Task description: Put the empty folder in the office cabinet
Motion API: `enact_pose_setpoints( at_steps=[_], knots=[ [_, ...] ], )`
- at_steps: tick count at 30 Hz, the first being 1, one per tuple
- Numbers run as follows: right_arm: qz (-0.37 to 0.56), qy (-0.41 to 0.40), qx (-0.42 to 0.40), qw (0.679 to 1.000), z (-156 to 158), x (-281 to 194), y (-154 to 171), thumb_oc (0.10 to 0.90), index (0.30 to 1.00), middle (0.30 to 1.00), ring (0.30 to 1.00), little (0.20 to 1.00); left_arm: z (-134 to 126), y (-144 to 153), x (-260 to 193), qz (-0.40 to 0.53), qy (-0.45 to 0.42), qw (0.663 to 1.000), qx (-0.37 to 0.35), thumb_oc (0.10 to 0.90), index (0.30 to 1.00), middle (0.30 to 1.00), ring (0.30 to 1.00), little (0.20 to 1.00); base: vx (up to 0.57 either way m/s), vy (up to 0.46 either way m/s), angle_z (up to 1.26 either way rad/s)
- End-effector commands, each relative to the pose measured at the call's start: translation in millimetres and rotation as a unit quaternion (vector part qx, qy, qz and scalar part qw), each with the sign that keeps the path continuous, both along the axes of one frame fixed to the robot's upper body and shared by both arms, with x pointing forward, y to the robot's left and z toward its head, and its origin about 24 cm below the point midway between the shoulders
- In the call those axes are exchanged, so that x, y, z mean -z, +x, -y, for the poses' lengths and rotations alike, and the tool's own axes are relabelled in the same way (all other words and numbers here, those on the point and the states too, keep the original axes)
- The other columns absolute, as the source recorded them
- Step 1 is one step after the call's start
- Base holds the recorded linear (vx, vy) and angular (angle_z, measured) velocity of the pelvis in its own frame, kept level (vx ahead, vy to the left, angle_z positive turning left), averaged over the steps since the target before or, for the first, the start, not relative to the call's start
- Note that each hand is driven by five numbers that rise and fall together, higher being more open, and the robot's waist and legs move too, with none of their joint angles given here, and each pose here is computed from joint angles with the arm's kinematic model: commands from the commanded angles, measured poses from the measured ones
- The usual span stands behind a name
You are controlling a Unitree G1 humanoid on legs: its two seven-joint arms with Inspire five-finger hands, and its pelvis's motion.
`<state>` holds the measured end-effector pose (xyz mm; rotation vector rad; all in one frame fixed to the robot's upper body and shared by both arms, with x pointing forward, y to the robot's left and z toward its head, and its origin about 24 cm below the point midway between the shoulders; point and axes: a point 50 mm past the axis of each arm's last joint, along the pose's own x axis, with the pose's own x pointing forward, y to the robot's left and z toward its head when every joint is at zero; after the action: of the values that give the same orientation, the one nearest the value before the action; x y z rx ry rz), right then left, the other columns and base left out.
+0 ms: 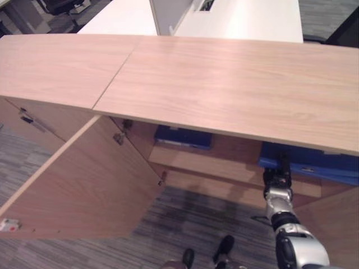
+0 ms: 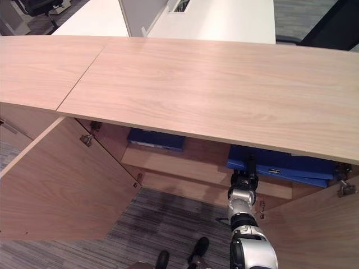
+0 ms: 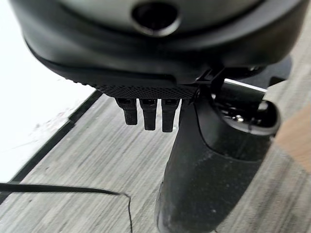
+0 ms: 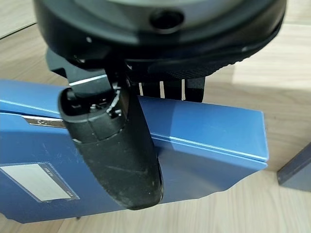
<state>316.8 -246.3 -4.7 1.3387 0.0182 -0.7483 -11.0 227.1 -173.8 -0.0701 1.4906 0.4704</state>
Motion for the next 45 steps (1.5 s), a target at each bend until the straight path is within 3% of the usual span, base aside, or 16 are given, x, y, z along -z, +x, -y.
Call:
enact_pose_setpoints(
  at_steps=[1, 7, 13, 27, 35, 45],
  knots=[
    [0.182, -0.069, 0.024, 0.981, 12.5, -91.3, 36.8, 0.4, 0.3, 0.3, 0.3, 0.3, -25.3, -16.0, -6.9, -0.033, 0.037, 0.999, 0.022, 0.8, 0.9, 0.9, 0.9, 0.9, -0.14, -0.066, 0.06],
    [0.234, -0.08, 0.027, 0.969, 13.5, -133.0, 50.6, 0.4, 0.3, 0.3, 0.3, 0.3, -33.2, 17.4, -8.9, 0.011, 0.051, 0.996, 0.078, 0.8, 0.9, 0.9, 0.9, 0.9, -0.08, -0.034, 0.01],
    [0.244, -0.063, 0.02, 0.968, -3.3, -133.4, 52.9, 0.4, 0.3, 0.3, 0.3, 0.3, -32.3, 13.0, -9.2, 0.013, 0.048, 0.995, 0.089, 0.8, 0.9, 0.9, 0.9, 0.9, -0.03, 0.022, -0.13],
    [0.371, -0.102, 0.032, 0.923, -17.9, -233.8, 58.8, 0.4, 0.3, 0.3, 0.3, 0.3, -28.0, 40.4, -16.6, 0.09, 0.04, 0.982, 0.16, 0.8, 0.9, 0.9, 0.9, 0.9, -0.04, 0.013, 0.0],
    [0.389, -0.145, 0.018, 0.909, -17.0, -280.9, 63.6, 0.4, 0.3, 0.3, 0.3, 0.3, -36.7, 52.3, -27.4, 0.123, 0.042, 0.973, 0.193, 0.8, 0.9, 0.9, 0.9, 0.9, -0.02, -0.006, 0.01],
    [0.368, -0.123, 0.021, 0.921, -24.0, -279.4, 67.4, 0.4, 0.3, 0.3, 0.3, 0.3, -33.4, 64.3, -37.5, 0.155, 0.027, 0.963, 0.218, 0.8, 0.9, 0.9, 0.9, 0.9, -0.02, 0.001, -0.01]
  ],
)
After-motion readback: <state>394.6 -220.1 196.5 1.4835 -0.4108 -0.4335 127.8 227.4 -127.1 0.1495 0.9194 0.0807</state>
